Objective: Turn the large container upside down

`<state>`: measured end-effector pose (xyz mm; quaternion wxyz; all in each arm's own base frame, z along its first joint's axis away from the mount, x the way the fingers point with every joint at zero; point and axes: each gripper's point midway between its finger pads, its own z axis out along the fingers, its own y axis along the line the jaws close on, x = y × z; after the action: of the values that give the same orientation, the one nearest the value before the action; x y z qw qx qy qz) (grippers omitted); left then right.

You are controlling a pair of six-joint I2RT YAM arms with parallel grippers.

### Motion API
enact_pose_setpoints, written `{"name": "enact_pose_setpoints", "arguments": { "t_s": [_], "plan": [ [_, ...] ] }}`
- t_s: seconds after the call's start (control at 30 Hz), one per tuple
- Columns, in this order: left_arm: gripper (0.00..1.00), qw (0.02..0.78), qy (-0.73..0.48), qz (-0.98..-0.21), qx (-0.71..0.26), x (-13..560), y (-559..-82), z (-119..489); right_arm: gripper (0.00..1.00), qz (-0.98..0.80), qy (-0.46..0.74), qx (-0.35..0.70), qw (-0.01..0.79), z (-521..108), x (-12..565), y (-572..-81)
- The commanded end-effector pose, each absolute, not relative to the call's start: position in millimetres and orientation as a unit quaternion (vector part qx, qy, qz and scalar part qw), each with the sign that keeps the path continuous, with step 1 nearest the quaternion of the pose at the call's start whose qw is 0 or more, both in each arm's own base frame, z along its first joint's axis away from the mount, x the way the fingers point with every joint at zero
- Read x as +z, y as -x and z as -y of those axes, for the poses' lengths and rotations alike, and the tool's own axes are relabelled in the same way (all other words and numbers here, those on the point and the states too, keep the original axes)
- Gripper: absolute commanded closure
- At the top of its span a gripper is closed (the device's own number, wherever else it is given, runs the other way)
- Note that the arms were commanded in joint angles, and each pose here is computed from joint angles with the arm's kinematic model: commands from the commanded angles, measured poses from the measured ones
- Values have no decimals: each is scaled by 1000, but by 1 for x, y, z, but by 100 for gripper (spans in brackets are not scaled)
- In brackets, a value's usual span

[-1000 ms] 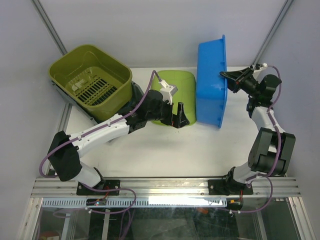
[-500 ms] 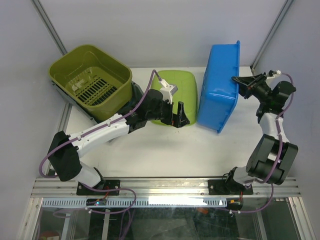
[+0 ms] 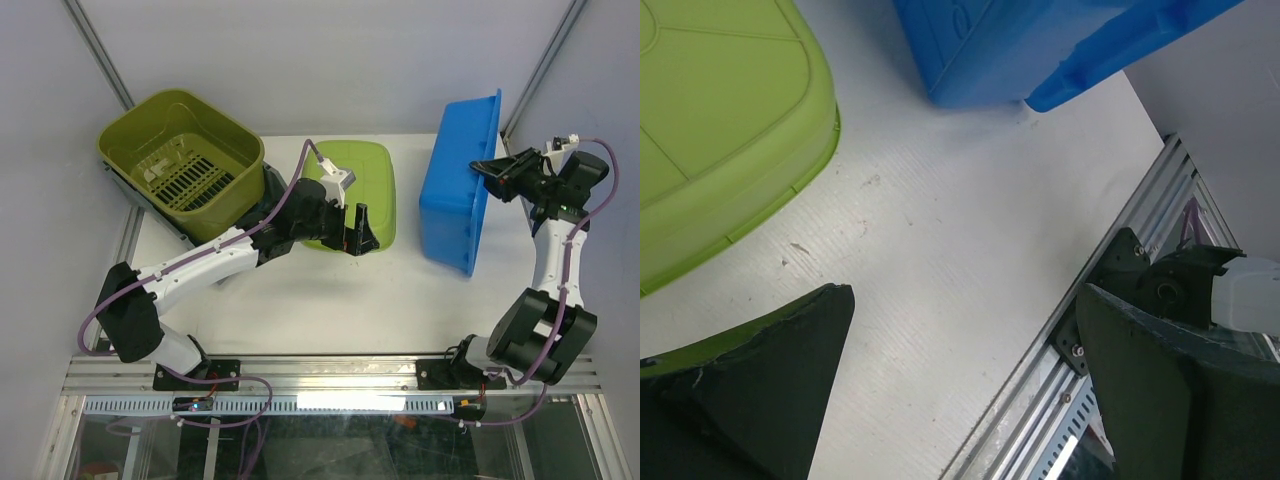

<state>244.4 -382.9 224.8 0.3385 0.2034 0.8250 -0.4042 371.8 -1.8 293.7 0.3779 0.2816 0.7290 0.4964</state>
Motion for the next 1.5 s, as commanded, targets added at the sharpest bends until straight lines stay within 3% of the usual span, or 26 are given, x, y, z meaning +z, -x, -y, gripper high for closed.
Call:
{"name": "enact_pose_setpoints", "arguments": {
  "t_s": [0.0,0.37,0.47,0.77,1.33,1.43,1.47],
  "plan": [
    [1,369,-208,-797,-430,258,-251,390,100,-754,-263,460,388,1,276,-366],
    [1,379,-185,-807,-414,254,-262,388,100,-694,-133,573,415,-84,353,-358],
    [1,392,-178,-806,-407,261,-266,379,100,-658,-156,634,376,-101,374,-356],
    [1,401,-169,-805,-403,269,-269,366,100,-602,-154,696,361,-116,395,-364],
    [1,387,-192,-795,-425,275,-260,375,100,-635,-295,627,342,-15,288,-351],
    [1,385,-195,-795,-426,274,-261,376,100,-627,-369,619,298,1,277,-348],
    [1,384,-195,-795,-427,274,-261,376,100,-659,-330,584,340,5,267,-345]
  ]
}}
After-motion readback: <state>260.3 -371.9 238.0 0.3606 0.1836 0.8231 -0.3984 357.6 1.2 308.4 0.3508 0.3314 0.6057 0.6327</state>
